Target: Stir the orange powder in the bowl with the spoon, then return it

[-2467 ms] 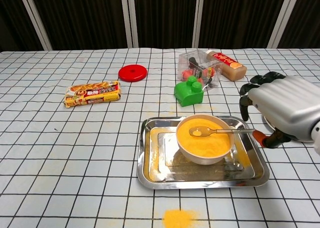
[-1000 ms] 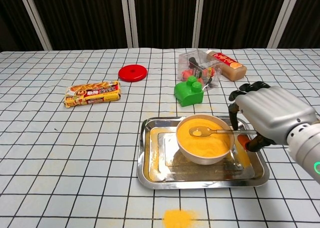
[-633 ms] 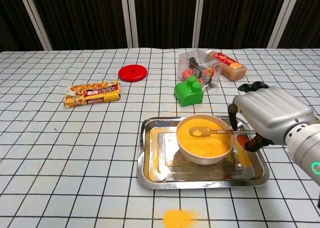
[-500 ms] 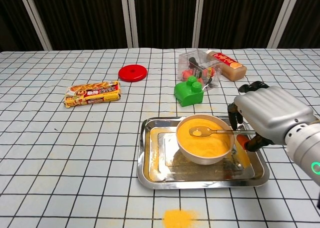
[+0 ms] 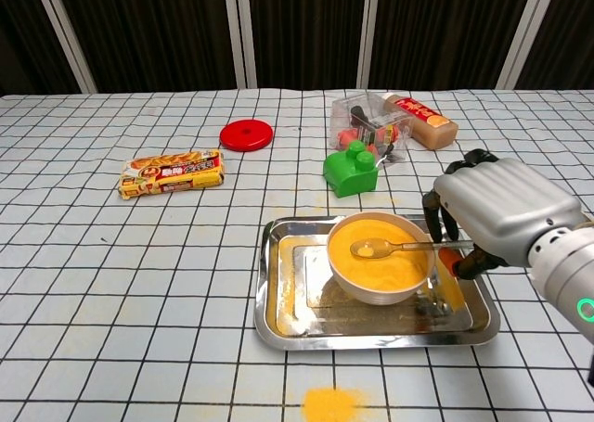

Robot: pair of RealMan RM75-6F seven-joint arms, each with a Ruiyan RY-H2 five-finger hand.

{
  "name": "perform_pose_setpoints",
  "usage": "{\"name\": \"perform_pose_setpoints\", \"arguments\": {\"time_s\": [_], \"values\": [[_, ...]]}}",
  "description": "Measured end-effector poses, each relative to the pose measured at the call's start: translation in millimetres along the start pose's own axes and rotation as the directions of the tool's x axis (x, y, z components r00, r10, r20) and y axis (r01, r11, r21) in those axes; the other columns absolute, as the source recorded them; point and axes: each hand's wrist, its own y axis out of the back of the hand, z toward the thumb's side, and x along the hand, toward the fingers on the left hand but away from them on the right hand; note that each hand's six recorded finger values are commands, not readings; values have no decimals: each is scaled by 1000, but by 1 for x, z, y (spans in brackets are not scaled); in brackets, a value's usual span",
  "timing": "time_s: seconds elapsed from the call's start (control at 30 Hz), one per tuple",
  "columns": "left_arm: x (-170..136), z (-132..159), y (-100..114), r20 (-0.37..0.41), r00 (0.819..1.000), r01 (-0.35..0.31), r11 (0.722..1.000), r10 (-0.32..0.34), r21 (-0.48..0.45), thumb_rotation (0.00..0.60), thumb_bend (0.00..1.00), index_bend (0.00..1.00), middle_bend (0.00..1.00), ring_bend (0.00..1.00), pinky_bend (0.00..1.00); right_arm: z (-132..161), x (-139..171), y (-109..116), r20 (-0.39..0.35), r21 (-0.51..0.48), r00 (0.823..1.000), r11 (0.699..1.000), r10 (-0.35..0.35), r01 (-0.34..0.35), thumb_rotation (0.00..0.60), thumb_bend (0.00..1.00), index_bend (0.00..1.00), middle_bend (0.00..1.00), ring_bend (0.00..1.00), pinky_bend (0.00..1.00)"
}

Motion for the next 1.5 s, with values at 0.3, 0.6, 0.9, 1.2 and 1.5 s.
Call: {"name": "perform_pose_setpoints", "arguments": {"time_s": [0.3, 0.6, 0.9, 1.2, 1.5], "values": [[0, 0, 0, -1, 1000, 2, 1000, -2, -2, 600, 0, 9, 0, 0, 0, 1, 0, 0, -2, 4, 1000, 1000, -3, 3, 600, 515, 564, 529, 157, 0], [0, 0, 0, -2, 1000, 3, 1000, -3, -4, 600, 0, 11, 0, 0, 0, 1, 1, 1, -5, 11, 1000, 1000, -10, 10, 600, 515, 610, 568, 244, 0], [0, 0, 0, -3, 1000, 4, 1000, -4, -5, 600, 0, 11, 0, 0, 0, 1, 1, 3, -14, 16, 999, 999, -33, 33, 600, 522, 660, 632, 376, 0], [0, 0, 0, -5, 1000, 6, 1000, -6, -8, 600, 0, 15, 0, 0, 0, 1, 1, 5, -24, 7, 999, 999, -44, 44, 600, 546, 673, 644, 392, 0], [0, 0, 0, -6, 1000, 6, 1000, -6, -9, 600, 0, 18, 0, 0, 0, 3, 4, 6, -54, 21, 997, 998, -62, 63, 600, 562, 713, 658, 392, 0]]}}
